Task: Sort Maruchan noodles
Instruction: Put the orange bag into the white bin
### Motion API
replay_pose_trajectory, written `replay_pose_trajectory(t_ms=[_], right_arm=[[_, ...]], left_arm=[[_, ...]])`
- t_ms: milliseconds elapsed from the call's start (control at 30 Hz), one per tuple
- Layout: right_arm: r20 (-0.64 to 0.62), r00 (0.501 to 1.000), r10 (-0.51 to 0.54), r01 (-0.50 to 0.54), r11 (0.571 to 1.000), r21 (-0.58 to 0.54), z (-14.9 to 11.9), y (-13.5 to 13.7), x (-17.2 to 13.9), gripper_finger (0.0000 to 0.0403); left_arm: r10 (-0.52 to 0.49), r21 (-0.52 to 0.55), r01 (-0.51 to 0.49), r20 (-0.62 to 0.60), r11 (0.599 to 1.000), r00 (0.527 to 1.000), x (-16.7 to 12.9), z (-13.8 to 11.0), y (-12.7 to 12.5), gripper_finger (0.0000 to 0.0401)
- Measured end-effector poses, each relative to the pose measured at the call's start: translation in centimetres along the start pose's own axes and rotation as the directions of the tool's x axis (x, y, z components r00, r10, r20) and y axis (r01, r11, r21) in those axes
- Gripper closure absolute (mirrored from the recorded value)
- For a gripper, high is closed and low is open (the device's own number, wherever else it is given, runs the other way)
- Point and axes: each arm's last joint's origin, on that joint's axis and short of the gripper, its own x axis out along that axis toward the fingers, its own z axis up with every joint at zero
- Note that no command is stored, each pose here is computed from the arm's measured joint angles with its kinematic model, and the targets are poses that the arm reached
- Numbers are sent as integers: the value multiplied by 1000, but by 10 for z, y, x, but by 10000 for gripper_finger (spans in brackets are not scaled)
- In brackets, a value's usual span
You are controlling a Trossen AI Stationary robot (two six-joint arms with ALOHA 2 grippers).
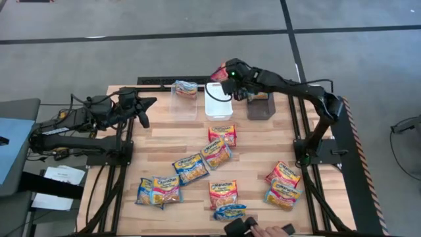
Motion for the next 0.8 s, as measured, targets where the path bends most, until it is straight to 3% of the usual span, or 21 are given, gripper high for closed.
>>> replay_pose_trajectory(t_ms=[167, 600, 800], right_arm=[[25, 998, -56, 58, 993, -104, 2, 14, 14, 399], [177, 984, -29, 69, 973, -221, 0, 38, 32, 399], [146, 989, -8, 50, 957, -286, -6, 46, 61, 398]], left_arm=[[31, -1, -31, 8, 1000, 999, 0, 0, 1, 401], [82, 36, -82, 26, 996, 996, 0, 1, 2, 401], [76, 42, -78, 56, 996, 996, 0, 4, 2, 401]])
